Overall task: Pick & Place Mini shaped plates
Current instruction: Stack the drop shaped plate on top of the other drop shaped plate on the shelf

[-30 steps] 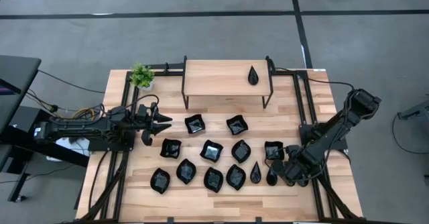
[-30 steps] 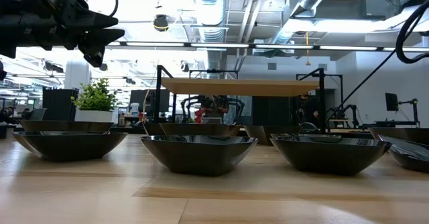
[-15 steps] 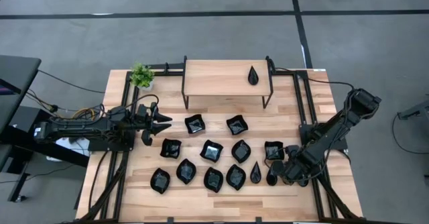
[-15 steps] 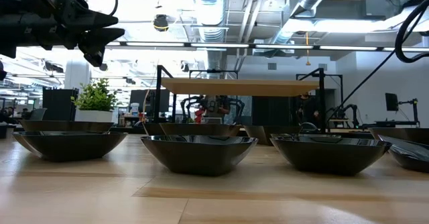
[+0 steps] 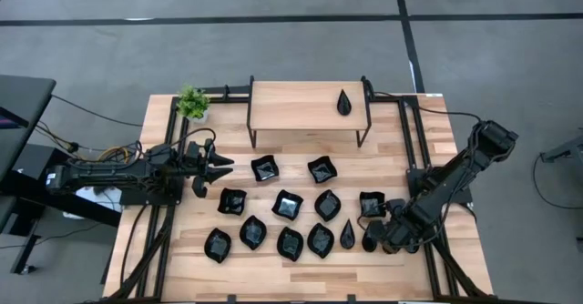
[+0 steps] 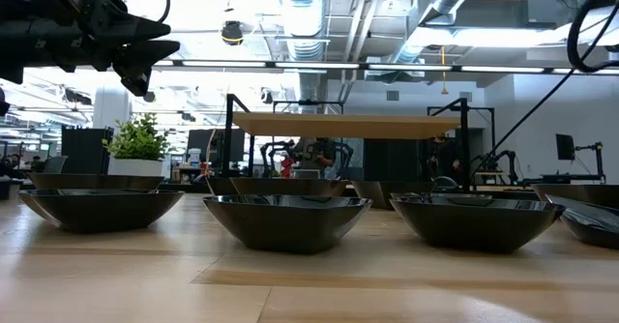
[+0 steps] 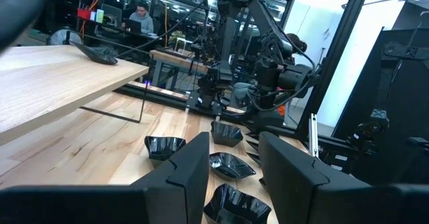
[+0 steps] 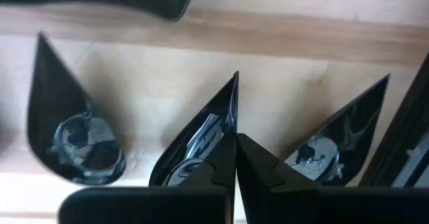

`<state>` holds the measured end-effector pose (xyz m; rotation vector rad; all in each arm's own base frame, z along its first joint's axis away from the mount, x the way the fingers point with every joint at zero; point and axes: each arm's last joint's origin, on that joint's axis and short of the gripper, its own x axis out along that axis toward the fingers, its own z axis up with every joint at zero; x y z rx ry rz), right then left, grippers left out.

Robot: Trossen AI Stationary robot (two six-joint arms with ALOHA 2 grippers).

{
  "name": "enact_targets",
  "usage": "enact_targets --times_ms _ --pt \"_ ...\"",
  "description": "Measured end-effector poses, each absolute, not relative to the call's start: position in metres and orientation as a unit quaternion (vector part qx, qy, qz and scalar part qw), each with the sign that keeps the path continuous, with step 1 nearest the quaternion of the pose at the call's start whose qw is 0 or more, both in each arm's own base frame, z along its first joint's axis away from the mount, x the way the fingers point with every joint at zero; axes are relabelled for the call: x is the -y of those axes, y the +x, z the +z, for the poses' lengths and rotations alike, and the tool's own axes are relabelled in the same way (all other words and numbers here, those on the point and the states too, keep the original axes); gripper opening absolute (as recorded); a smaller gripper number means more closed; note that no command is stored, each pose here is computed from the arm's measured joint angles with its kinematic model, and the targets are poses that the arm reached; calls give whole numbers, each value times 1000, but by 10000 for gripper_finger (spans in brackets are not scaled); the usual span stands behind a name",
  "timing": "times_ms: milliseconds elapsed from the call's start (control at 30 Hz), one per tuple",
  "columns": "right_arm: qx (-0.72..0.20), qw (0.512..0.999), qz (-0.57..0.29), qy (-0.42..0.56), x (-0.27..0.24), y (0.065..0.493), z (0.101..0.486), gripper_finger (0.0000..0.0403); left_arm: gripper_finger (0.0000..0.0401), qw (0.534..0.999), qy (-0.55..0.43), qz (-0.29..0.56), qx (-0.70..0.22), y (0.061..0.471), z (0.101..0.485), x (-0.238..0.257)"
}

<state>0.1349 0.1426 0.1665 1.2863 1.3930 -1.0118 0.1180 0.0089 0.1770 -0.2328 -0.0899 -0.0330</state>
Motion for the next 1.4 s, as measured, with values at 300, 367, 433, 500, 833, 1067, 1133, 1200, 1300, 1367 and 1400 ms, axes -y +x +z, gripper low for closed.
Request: enact_targets --times_ms 300,367,433,500,833,1067,1133,1200,1300,1367,1400 --pt "-581 509 -313 552 -153 145 218 1 132 992 -116 -17 48 118 178 -9" --pt "-558 548 -275 559 -152 147 236 1 132 992 -115 -17 48 118 178 -9" --pt "-514 599 -241 564 -148 150 253 1 132 992 -115 -17 48 118 178 -9" --pt "-461 659 -216 554 -140 152 269 0 132 992 -115 -17 48 118 178 -9" --pt "-284 832 -180 441 -71 150 319 0 132 992 -114 -17 48 118 178 -9" --pt "-215 909 -191 303 -27 144 339 0 132 992 -114 -17 49 118 178 -9" --pt "-191 927 -195 258 -18 145 345 0 132 992 -114 -17 49 118 178 -9" --pt "-170 945 -190 207 -11 147 351 0 132 992 -114 -17 49 118 178 -9" --pt "-141 965 -181 127 -4 152 360 0 132 992 -114 -17 49 118 178 -9" --pt "-113 973 -183 78 0 155 367 0 132 992 -114 -17 49 118 178 -9" --pt "-102 976 -185 58 2 156 370 0 132 992 -114 -17 49 118 178 -9"
